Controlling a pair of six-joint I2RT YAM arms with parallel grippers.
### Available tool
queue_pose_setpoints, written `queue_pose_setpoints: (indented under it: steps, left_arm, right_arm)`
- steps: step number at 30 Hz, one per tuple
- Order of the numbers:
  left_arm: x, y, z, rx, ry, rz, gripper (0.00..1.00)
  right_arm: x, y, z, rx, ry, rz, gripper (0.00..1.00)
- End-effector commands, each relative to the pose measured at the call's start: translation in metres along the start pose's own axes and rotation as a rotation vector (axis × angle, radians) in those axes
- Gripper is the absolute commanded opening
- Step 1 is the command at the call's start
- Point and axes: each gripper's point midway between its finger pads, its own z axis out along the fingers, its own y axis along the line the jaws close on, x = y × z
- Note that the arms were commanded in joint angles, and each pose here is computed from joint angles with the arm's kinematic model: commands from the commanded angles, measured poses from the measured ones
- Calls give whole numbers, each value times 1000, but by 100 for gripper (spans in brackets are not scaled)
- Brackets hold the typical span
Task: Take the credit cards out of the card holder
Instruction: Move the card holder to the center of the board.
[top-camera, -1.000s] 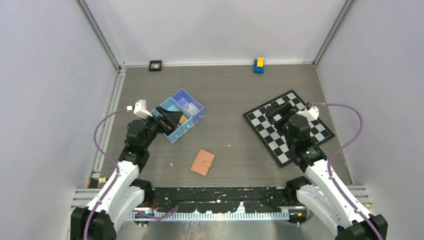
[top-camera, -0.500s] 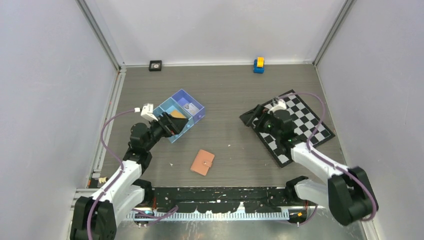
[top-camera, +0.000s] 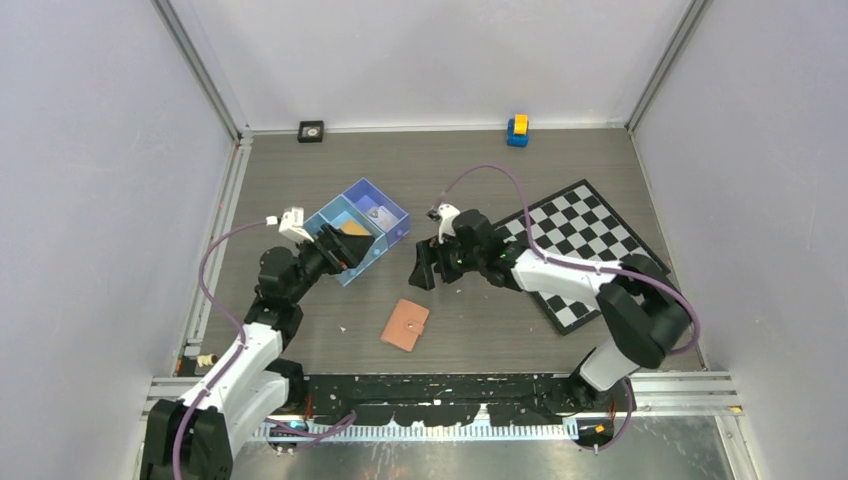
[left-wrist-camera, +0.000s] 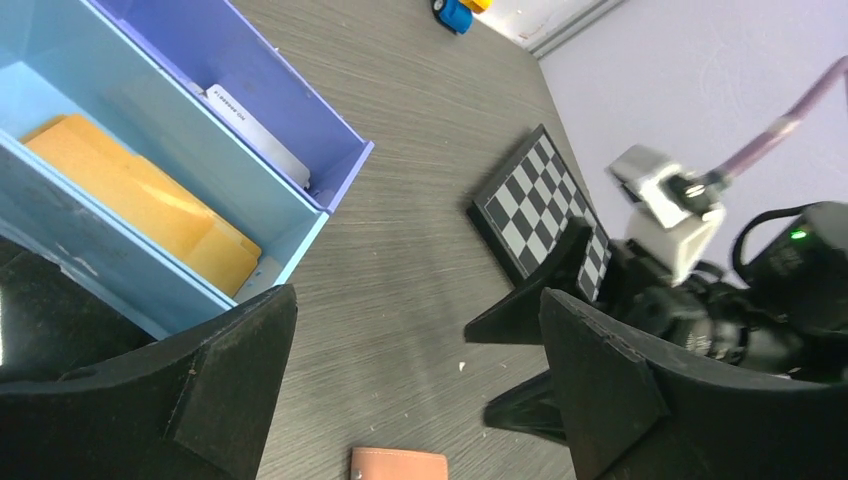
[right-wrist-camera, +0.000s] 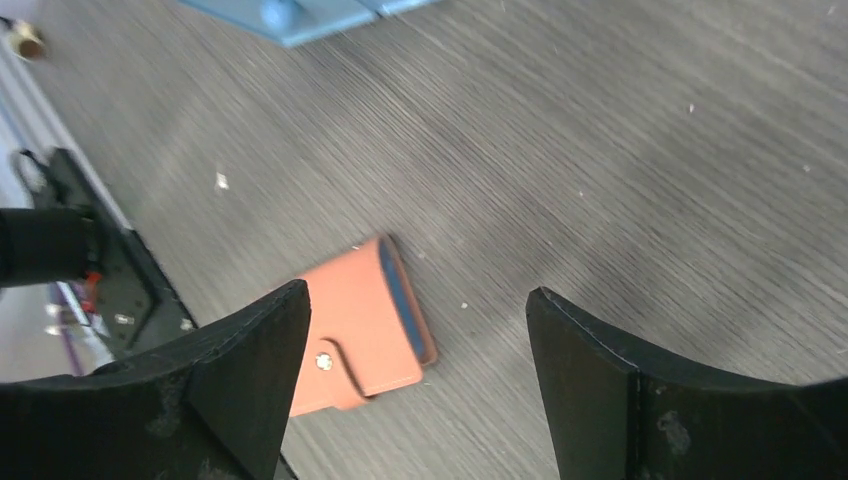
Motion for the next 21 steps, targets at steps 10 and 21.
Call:
queue_pose_setpoints:
  steps: [10, 21]
  left_arm:
    - [-43, -21, 9, -38, -90, -104, 93]
    - [-30, -13, 5, -24, -91, -71, 86]
  right_arm:
    - [57, 2, 30, 29, 299, -145, 74]
    - [78, 26, 38, -91, 405, -134, 57]
